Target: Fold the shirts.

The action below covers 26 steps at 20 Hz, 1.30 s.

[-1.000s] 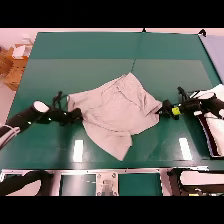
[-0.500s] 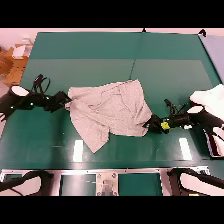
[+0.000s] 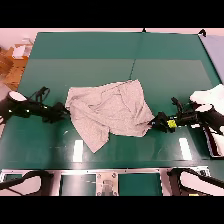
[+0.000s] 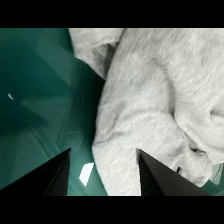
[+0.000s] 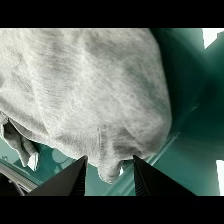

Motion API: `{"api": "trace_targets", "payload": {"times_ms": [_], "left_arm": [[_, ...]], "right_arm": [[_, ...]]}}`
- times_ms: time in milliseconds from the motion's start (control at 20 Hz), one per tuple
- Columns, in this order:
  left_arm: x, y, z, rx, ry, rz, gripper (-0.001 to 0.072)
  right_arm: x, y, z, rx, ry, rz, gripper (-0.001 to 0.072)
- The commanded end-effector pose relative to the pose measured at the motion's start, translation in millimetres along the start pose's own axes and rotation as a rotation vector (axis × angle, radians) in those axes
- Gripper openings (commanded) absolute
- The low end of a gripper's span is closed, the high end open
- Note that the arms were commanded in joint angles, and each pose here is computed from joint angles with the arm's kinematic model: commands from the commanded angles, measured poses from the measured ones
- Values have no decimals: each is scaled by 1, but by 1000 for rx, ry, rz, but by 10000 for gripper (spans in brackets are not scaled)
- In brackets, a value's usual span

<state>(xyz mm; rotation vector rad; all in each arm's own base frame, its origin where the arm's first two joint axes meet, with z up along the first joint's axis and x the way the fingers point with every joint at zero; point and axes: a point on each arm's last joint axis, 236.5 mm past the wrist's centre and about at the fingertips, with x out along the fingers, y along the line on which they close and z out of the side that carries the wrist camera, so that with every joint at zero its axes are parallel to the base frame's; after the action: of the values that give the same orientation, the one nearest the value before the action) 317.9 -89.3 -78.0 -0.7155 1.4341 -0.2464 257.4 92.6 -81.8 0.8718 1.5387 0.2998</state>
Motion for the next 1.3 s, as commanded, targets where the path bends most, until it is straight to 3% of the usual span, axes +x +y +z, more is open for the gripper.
{"api": "trace_targets", "payload": {"times_ms": [0,250,300,350,400,550,600,800,1250], "left_arm": [[25,-4,6,10,-87,5,473],[37,-21,7,71,-117,12,471],[37,-25,4,59,-103,-5,370],[38,-29,-1,50,-84,-23,95],[38,-33,-8,58,-53,-43,21],[36,-38,-34,133,60,-64,20],[35,-35,-36,146,71,-50,20],[17,-3,-39,144,135,70,19],[-7,31,-30,60,134,95,20]], "right_arm": [[-3,-2,2,11,-6,4,342],[-3,-2,2,6,-6,4,342],[-3,-2,2,7,-6,4,342],[-3,-2,2,6,-6,4,342],[-3,-2,2,6,-6,4,343],[-3,-2,2,-9,-5,4,505],[-3,-1,0,-9,0,5,515],[-5,0,1,-12,-2,7,514],[-5,16,13,-66,-30,8,512]]}}
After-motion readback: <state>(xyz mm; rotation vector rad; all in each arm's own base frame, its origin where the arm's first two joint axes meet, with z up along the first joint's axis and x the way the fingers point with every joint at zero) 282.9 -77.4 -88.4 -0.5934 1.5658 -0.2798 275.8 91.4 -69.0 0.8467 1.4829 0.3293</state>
